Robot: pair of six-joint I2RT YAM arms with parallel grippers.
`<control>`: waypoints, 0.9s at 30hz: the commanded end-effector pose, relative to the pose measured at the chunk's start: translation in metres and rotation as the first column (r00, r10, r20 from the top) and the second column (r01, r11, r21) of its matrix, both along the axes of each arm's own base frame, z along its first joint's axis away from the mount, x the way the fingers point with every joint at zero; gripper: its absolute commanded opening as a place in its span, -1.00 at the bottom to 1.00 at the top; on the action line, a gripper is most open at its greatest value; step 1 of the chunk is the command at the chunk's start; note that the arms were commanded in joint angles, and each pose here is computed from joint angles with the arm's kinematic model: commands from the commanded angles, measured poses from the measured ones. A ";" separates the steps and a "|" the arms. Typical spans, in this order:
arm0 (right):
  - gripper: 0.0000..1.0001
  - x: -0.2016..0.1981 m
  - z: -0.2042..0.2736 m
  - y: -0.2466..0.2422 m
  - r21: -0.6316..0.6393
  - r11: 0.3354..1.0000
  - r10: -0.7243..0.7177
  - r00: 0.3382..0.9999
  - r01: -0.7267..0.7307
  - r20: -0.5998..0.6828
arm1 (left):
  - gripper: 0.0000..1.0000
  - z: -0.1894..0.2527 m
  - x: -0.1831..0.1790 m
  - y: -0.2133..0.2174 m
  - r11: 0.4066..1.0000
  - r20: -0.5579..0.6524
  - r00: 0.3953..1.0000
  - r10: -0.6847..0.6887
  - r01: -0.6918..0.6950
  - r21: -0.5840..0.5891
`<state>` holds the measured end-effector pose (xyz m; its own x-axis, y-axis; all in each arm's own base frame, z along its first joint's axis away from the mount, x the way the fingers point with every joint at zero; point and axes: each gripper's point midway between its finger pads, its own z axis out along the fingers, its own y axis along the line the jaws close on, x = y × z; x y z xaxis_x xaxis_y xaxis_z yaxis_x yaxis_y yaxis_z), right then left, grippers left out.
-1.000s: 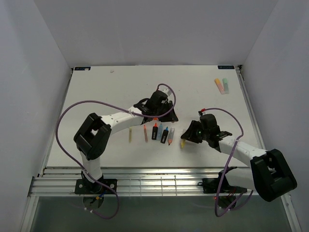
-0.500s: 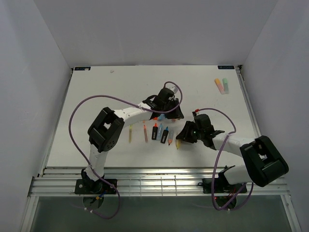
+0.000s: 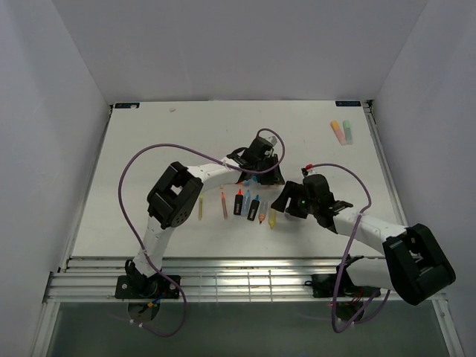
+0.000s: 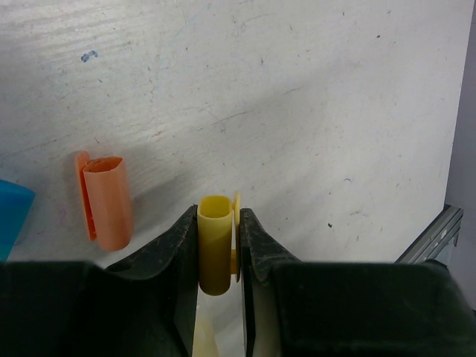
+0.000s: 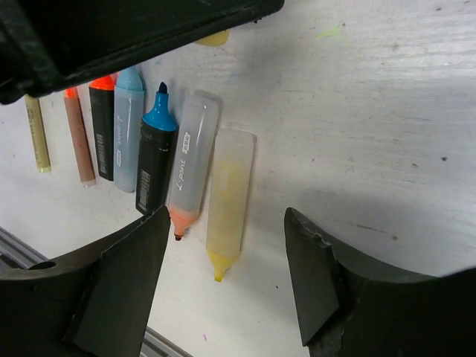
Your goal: Open the pen caps
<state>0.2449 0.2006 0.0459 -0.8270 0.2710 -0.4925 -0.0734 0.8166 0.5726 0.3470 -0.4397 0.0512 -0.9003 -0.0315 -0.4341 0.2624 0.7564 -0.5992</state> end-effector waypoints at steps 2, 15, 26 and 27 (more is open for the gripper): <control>0.38 0.010 0.035 -0.016 -0.057 0.997 -0.047 0.993 0.053 0.108 | -0.77 0.017 0.008 -0.010 1.000 0.031 0.999 -0.007 0.008 -0.027; 0.40 -0.004 0.116 -0.050 -0.063 0.988 -0.120 0.962 0.139 0.247 | -0.17 0.003 0.019 -0.011 1.000 0.025 1.000 0.012 -0.012 0.021; 0.41 -0.008 0.110 -0.058 -0.085 0.984 -0.132 0.962 0.156 0.238 | -0.10 -0.007 0.025 0.001 0.998 0.017 0.999 0.033 -0.034 0.060; 0.41 -0.008 0.109 -0.058 -0.087 0.984 -0.131 0.963 0.155 0.236 | -0.09 -0.006 0.025 0.001 0.997 0.019 0.999 0.035 -0.036 0.061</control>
<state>0.2350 0.1463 0.1543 -0.6539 0.3260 -0.6827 -0.0717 0.8717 0.4848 0.3628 -0.4419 0.0304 -0.9076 -0.0277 -0.4190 0.2354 0.7927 -0.5624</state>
